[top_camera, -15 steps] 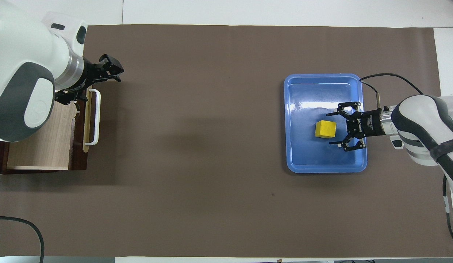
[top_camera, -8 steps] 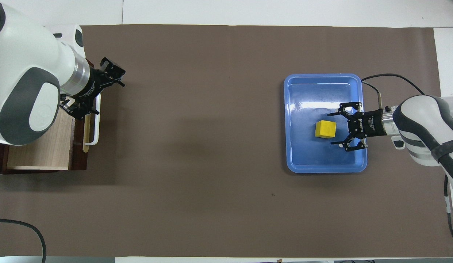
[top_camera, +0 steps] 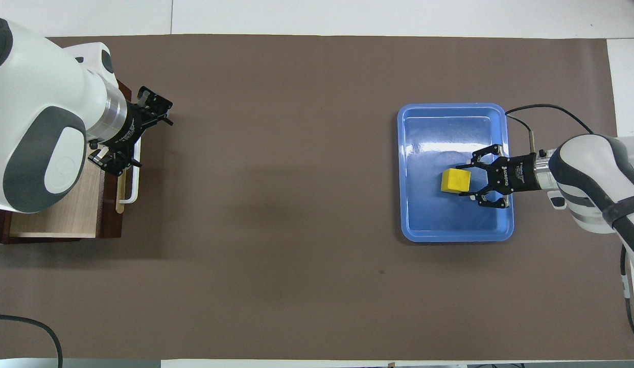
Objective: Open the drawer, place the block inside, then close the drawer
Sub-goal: 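Grasp the yellow cube in the blue tray with the right gripper, then lift the cube with the right gripper while the left gripper approaches it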
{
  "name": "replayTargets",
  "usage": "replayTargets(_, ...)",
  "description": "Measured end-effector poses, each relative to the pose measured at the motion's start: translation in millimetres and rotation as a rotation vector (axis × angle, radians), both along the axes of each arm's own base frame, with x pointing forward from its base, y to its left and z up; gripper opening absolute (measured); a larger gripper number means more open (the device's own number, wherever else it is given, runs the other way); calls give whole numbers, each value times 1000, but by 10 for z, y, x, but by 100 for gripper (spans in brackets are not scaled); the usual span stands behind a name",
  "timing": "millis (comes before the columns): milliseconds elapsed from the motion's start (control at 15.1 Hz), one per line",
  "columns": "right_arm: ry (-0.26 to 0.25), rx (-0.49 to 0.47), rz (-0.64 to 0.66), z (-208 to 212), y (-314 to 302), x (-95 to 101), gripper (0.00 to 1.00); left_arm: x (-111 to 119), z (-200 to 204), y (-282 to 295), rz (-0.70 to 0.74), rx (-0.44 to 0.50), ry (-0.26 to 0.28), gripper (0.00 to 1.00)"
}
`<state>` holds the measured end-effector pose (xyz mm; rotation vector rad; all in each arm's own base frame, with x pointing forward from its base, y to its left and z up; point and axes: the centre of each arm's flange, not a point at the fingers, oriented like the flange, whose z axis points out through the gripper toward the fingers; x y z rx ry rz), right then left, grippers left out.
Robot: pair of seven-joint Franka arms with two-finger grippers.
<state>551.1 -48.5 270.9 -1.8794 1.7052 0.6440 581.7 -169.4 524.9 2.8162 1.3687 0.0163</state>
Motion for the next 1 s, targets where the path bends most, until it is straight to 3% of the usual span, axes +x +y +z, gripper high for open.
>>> replayTargets(399,-20,1,10,84,26,69,55,-19,-29,-22,27,2,10,100)
replayTargets(598,-34,33,39,398,155,269,55,-28,-17,-25,54,1,9,100)
replayTargets(996,17,48,13,1189,1083,673,55,-177,-129,-482,252,-5,31,100)
